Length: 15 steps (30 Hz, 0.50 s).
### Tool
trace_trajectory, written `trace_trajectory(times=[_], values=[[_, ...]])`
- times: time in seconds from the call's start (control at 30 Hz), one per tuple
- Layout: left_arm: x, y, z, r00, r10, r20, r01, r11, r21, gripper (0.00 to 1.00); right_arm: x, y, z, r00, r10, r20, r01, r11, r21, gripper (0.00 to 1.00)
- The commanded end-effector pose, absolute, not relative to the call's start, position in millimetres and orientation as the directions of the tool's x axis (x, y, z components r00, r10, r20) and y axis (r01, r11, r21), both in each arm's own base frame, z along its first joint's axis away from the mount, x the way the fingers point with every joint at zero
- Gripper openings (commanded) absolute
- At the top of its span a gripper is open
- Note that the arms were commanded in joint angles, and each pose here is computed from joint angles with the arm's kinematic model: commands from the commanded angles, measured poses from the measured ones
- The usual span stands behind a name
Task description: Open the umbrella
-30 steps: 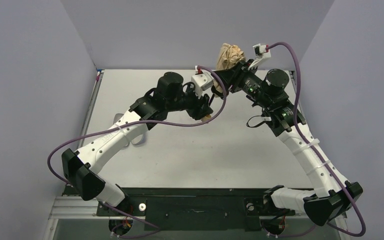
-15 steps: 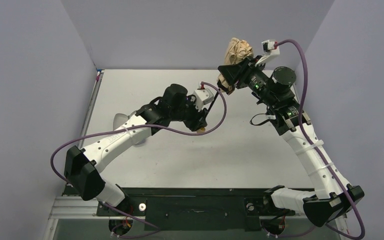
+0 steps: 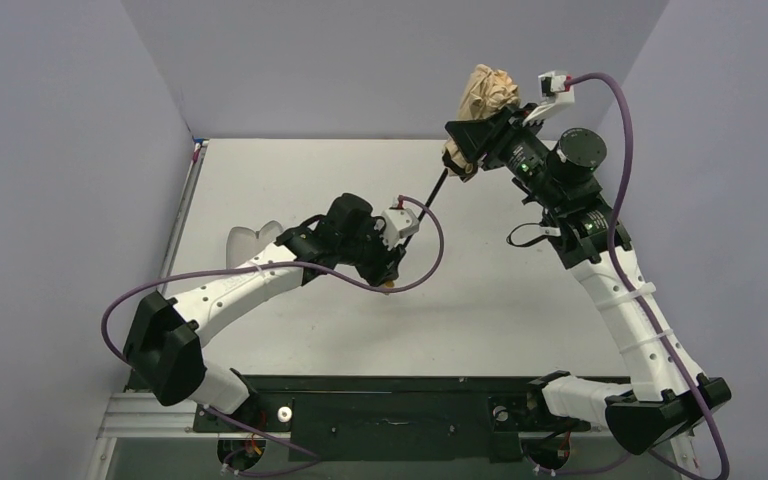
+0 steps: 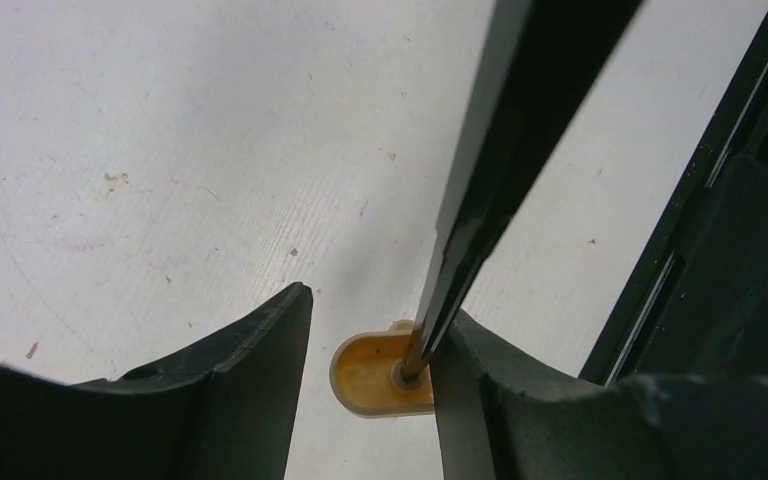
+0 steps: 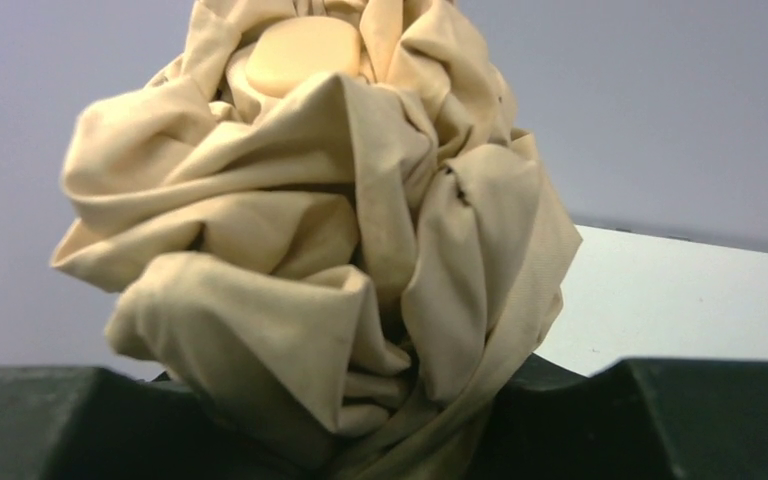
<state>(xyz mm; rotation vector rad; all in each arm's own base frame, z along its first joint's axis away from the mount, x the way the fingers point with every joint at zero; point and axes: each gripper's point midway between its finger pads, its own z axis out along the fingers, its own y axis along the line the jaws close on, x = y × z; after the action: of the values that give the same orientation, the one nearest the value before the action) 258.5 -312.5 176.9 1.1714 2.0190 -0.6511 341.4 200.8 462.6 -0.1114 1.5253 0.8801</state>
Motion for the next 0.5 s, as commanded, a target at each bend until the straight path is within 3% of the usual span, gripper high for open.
trace_trajectory(times=[0.0,0.47], values=[[253,-300,173,-0.317,0.556,-0.768,0.891,0.451,-0.042,0.43,313,184,548,0.022,0.526,-0.850,-0.645,0.657,0.390,0.00],[229,-279,129,-0.347,0.611,-0.711,0.899,0.433,-0.067,0.43,315,172,570,0.066,0.555,-0.829,-0.640,0.661,0.392,0.00]])
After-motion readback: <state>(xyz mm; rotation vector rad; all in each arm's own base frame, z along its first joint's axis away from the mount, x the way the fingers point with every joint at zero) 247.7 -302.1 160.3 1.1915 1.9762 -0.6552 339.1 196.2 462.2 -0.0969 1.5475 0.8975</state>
